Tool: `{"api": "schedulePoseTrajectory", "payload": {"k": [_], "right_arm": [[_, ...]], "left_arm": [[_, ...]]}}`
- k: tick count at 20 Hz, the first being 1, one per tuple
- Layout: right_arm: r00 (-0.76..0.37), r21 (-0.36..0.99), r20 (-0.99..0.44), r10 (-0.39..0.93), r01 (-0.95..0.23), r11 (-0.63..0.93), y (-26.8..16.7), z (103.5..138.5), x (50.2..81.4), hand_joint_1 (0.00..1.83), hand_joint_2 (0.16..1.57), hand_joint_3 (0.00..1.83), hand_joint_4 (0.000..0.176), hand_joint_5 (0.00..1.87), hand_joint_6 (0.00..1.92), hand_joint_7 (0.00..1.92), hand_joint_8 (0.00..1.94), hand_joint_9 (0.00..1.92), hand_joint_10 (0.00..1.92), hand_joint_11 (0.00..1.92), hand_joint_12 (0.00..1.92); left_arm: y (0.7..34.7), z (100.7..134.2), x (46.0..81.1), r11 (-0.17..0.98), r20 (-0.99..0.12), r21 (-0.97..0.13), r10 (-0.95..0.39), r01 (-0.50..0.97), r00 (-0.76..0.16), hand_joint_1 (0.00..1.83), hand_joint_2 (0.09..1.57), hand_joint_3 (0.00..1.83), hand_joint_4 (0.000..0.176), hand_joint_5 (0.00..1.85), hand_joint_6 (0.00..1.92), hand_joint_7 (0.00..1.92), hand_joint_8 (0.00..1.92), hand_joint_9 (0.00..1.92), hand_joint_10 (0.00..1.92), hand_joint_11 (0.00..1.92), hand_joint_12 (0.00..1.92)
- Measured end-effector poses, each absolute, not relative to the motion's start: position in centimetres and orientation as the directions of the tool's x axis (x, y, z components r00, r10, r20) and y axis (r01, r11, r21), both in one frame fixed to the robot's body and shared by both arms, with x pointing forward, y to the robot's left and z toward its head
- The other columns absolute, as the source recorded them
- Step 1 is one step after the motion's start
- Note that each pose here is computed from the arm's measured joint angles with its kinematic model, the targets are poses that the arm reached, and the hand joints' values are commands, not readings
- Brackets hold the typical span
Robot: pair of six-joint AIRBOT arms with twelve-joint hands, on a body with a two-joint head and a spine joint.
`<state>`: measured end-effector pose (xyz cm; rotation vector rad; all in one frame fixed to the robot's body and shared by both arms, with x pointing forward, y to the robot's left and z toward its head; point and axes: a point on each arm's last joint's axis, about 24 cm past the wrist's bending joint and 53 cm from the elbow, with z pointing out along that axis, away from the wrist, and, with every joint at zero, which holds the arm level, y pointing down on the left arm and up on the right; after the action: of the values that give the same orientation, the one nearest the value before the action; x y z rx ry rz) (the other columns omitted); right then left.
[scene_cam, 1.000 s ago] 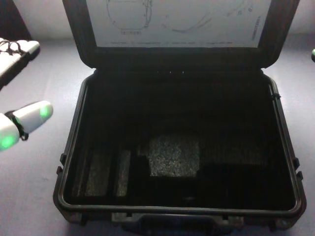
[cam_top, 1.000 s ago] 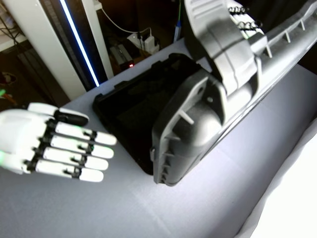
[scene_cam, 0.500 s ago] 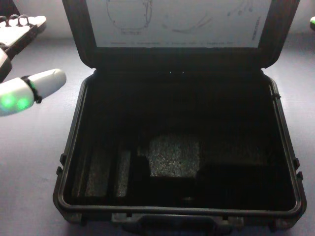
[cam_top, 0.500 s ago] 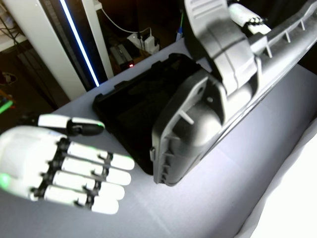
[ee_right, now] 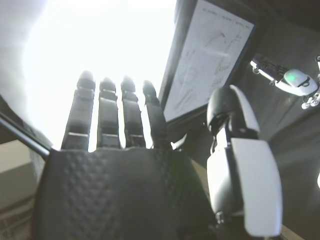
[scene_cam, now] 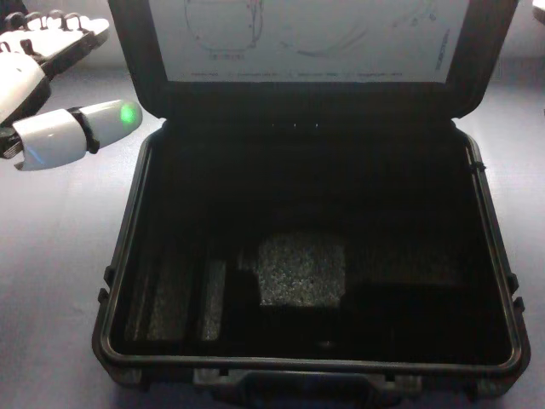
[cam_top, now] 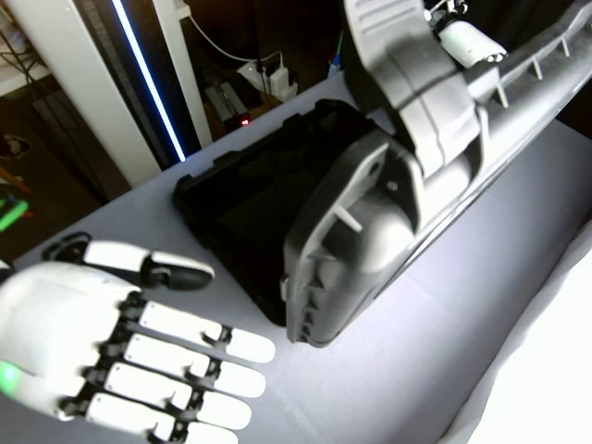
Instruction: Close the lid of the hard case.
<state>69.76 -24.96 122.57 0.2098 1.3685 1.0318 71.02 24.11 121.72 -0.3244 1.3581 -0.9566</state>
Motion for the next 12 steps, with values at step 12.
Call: {"api": "schedulePoseTrajectory", "payload": {"k": [12], "right_arm": [[-0.127, 0.658, -0.705, 0.698, -0.485, 0.576, -23.4, 124.4, 73.1, 0.4, 1.23, 0.0, 0.0, 0.18, 0.0, 0.14, 0.0, 0.08, 0.01, 0.1, 0.06]], "left_arm": [[22.9, 124.8, 74.6, 0.637, -0.714, -0.659, -0.697, 0.399, -0.067, 0.0, 1.16, 0.0, 0.0, 0.11, 0.01, 0.1, 0.0, 0.05, 0.01, 0.04, 0.03]]}}
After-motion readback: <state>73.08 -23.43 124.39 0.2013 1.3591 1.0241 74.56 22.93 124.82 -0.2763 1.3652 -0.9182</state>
